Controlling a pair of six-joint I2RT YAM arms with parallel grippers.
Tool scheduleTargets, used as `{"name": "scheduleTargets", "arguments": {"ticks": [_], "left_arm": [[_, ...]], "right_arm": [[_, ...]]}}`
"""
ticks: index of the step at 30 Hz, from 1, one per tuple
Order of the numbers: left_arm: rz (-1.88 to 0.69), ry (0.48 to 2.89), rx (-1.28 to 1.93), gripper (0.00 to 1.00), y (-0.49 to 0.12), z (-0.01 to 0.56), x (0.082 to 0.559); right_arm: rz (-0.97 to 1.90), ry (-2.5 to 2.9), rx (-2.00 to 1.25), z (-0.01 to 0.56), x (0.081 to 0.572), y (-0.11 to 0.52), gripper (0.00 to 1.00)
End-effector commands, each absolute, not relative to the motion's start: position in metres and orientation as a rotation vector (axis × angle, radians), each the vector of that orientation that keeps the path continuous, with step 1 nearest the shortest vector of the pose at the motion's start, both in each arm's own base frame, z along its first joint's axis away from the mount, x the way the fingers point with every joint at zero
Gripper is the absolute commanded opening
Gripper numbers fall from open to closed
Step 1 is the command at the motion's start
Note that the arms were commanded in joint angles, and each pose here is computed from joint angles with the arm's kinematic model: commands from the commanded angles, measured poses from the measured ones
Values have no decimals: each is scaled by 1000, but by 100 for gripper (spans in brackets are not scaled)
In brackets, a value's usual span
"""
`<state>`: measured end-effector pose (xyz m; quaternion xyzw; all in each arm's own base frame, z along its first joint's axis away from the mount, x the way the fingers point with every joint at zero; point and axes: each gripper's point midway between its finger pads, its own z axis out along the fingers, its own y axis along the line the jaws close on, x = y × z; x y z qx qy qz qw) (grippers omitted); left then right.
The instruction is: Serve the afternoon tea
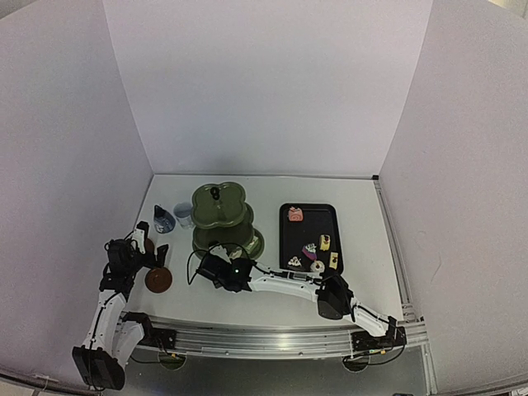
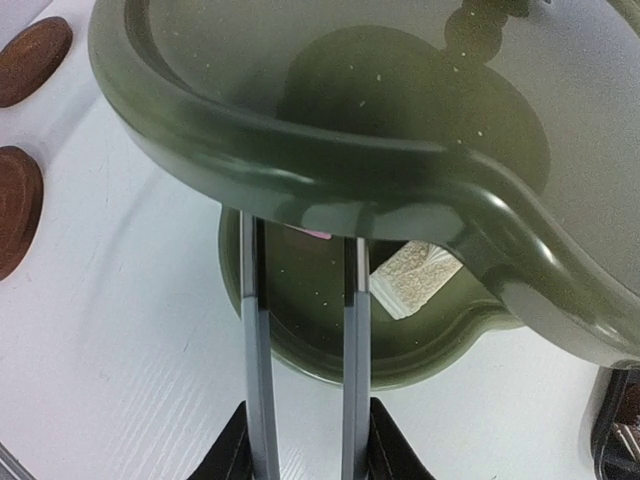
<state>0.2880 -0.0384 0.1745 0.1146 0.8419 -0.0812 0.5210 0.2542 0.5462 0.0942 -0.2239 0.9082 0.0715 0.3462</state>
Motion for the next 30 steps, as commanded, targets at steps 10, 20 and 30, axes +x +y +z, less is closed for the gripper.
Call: {"name": "scheduleTargets", "arguments": {"ticks": [10,20,30], "left_arm": [[-201,1959,308,100,-43,194,290],[-201,1960,310,100,-43,193,290],[-200,1960,312,100,-43,194,290]], "right_arm": [[272,2338,-543,105,261,559,31],[343,2298,-649,125,242,568,31],[473,2305,-879,133,204,577,30]]}}
